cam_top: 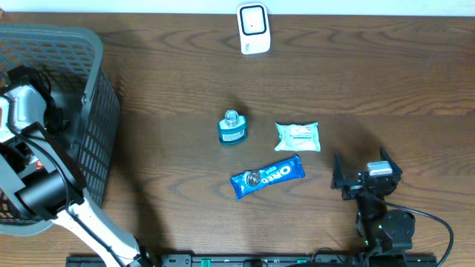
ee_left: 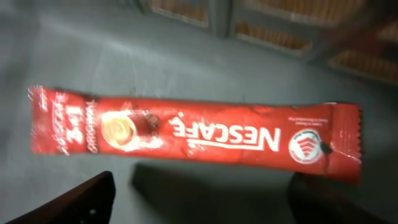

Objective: Scan the item barcode
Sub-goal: 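Lower the left gripper into the basket toward the red Nescafe stick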

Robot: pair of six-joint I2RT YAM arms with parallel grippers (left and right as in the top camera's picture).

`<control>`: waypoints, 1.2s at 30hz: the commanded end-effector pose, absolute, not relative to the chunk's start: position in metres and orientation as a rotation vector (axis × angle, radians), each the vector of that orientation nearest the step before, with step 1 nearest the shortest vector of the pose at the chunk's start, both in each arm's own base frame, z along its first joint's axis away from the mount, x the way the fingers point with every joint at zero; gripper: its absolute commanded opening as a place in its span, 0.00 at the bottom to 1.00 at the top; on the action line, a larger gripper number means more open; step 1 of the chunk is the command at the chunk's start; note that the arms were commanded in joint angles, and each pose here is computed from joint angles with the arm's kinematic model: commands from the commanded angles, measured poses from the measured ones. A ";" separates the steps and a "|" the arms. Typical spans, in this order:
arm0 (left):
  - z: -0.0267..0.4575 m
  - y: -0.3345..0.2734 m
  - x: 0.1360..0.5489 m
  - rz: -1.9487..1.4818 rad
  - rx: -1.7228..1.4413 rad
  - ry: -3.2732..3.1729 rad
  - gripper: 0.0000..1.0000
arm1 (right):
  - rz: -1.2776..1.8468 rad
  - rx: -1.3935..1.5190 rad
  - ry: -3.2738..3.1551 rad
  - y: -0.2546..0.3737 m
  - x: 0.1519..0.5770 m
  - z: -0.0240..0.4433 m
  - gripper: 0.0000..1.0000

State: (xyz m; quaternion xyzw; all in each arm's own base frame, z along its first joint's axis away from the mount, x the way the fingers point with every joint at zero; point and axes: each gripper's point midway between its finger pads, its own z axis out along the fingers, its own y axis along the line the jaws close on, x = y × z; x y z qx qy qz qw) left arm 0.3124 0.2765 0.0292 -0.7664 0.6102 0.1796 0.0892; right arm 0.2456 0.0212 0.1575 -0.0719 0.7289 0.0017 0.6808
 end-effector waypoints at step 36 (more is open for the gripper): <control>-0.026 0.296 0.312 0.703 -1.644 2.360 0.89 | -0.006 -0.175 1.635 0.022 0.245 0.157 0.99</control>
